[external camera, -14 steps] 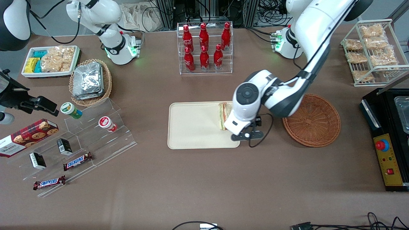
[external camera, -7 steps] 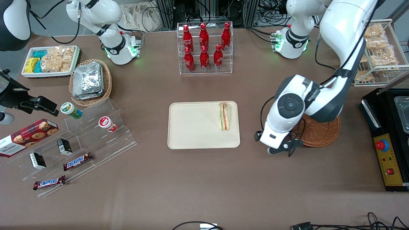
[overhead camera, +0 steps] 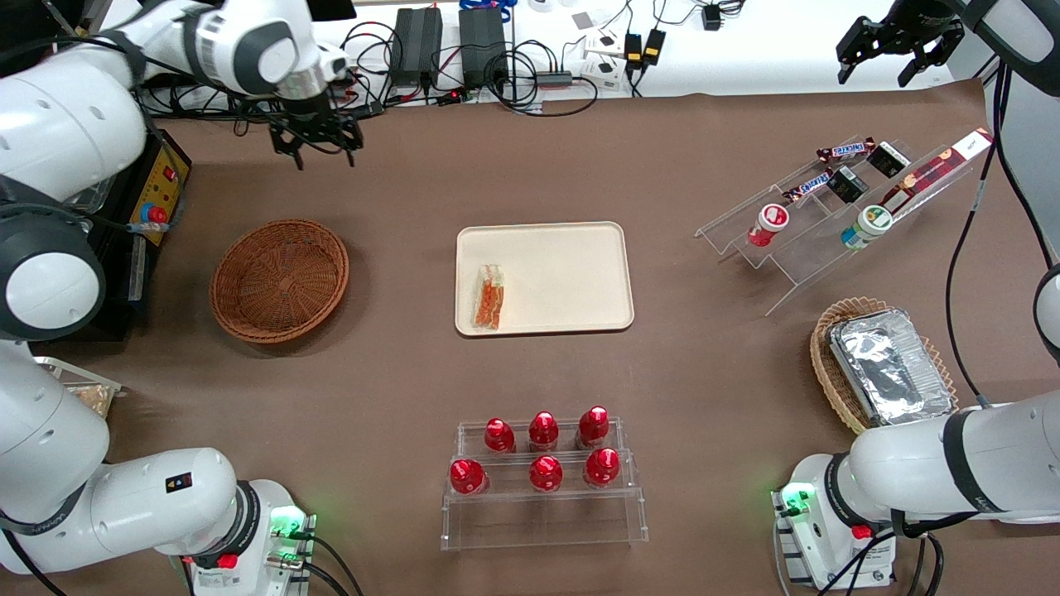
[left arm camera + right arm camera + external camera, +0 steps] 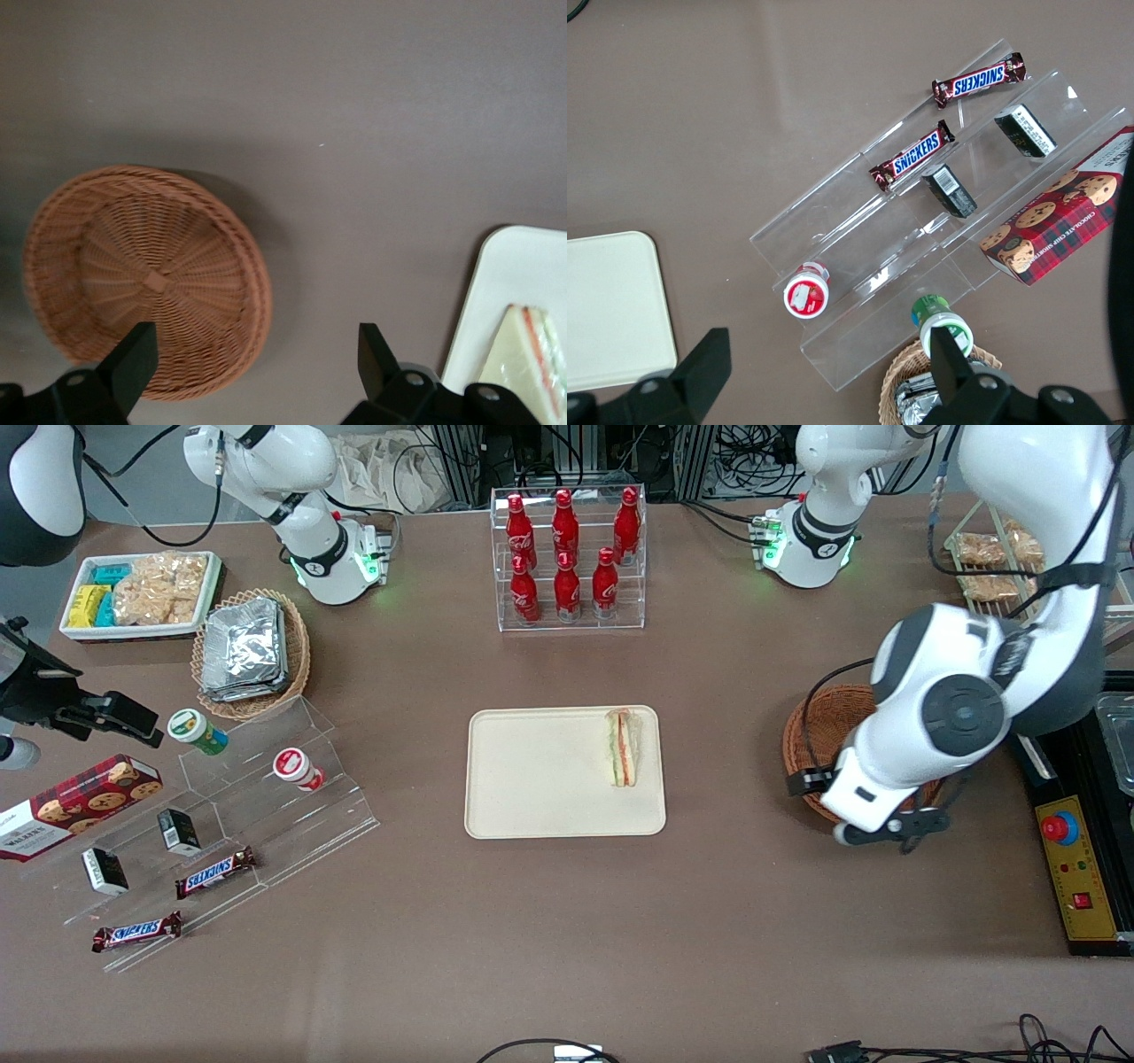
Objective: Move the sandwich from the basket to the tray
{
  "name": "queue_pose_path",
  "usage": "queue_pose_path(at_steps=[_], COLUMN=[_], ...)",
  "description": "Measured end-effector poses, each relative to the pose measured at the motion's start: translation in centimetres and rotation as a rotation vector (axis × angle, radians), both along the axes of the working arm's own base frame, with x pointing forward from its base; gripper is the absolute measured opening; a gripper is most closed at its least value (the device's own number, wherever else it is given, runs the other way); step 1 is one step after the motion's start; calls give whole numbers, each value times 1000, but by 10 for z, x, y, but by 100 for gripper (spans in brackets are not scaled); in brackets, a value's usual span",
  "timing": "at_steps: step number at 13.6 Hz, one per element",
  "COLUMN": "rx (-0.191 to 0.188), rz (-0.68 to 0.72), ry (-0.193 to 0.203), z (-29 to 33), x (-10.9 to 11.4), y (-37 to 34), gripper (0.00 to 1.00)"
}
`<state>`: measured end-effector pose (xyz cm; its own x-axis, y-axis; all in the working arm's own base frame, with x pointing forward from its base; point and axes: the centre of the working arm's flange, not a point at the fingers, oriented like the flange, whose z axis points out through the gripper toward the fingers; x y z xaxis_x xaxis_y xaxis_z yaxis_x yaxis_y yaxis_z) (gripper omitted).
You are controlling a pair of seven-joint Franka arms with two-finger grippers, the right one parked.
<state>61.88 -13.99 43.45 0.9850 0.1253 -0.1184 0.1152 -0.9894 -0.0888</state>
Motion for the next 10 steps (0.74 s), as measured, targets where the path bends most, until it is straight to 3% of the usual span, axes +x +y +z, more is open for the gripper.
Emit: queue_pose_path(at_steps=[5,10], rx=[-17,-36], rz=[-107,-180], ry=[24,3], z=[47,113], x=[-11,-39], y=[62,115], gripper=[100,100])
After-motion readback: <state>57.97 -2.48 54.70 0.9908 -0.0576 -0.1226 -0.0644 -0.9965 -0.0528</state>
